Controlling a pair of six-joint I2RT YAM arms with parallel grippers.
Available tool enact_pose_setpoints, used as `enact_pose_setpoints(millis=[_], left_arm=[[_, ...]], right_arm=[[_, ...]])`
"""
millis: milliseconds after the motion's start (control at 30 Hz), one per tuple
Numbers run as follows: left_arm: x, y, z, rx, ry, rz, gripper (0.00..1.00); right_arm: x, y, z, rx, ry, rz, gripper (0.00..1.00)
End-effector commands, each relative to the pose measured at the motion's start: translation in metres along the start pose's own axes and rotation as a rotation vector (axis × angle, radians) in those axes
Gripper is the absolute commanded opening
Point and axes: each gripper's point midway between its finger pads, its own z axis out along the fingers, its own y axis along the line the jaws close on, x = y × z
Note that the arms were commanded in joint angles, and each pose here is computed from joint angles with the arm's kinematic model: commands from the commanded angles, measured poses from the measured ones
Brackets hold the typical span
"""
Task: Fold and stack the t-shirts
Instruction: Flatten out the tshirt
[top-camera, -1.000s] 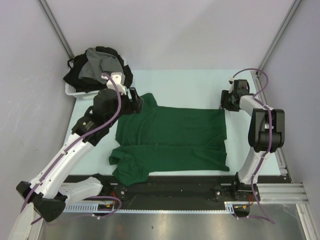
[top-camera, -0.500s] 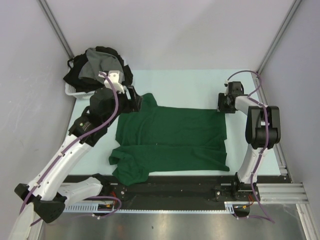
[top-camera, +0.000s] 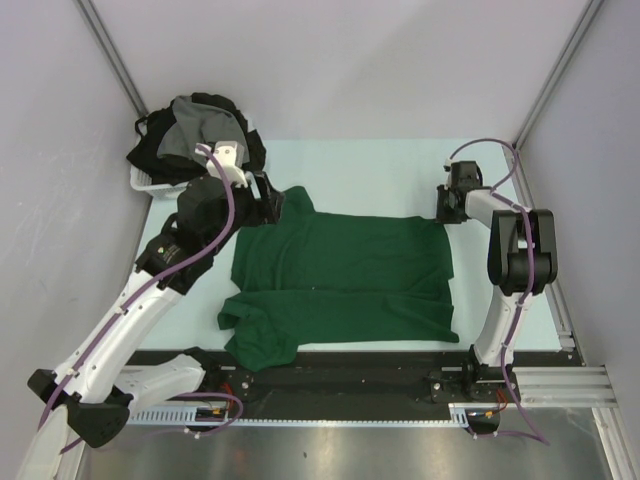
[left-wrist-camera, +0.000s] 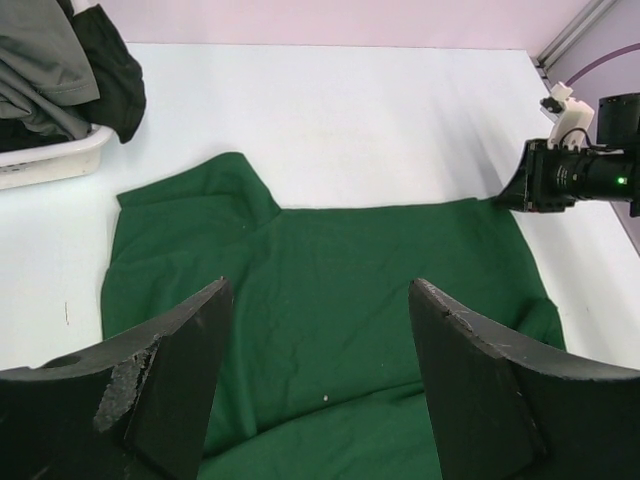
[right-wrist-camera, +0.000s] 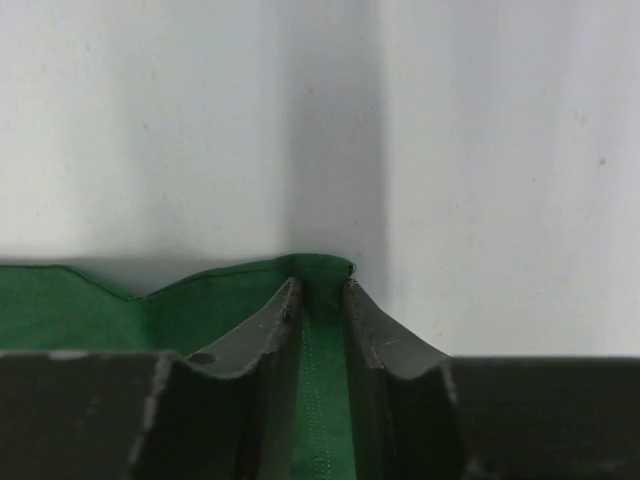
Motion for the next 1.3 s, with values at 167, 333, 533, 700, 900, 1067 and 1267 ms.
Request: enact_pose_setpoints(millis=[167,333,533,700,900,1067,1267], left_arm=[[-0.022,-0.010,-0.010,0.048,-0.060,0.008,0.77],[-0.019,-0.010,-0.009,0.050,-0.050,0.010,0.77],[-0.009,-0.010,-0.008,0.055,-0.021,0.003,0.77],[0.003,-0.009,-0.006,0.058,0.014,0.003,0.77],[0.012,-0.007,-0.006,0.056,0.037,0.002,0.77],[0.017,-0.004,-0.006,0.043,0.052,0.010,0.77],[0.024,-0.002,-0.006,0.038,0.071,0.014,0.77]], right_arm=[[0.001,-0.003,0.011,0.036,0.028,0.000,0.06],[-0.009,-0.007,0.016,0.068,0.023,0.001,0.00],[-0.046,-0.006,0.027,0.092,-0.036,0.009,0.00],[-0.077,-0.004,0.044,0.106,-0.052,0.018,0.00],[-0.127,-0.002,0.051,0.108,-0.129,0.026,0.00],[-0.140,-0.012,0.067,0.114,-0.151,0.076,0.00],[-0.146,-0.031,0.075,0.128,-0.169,0.120,0.00]])
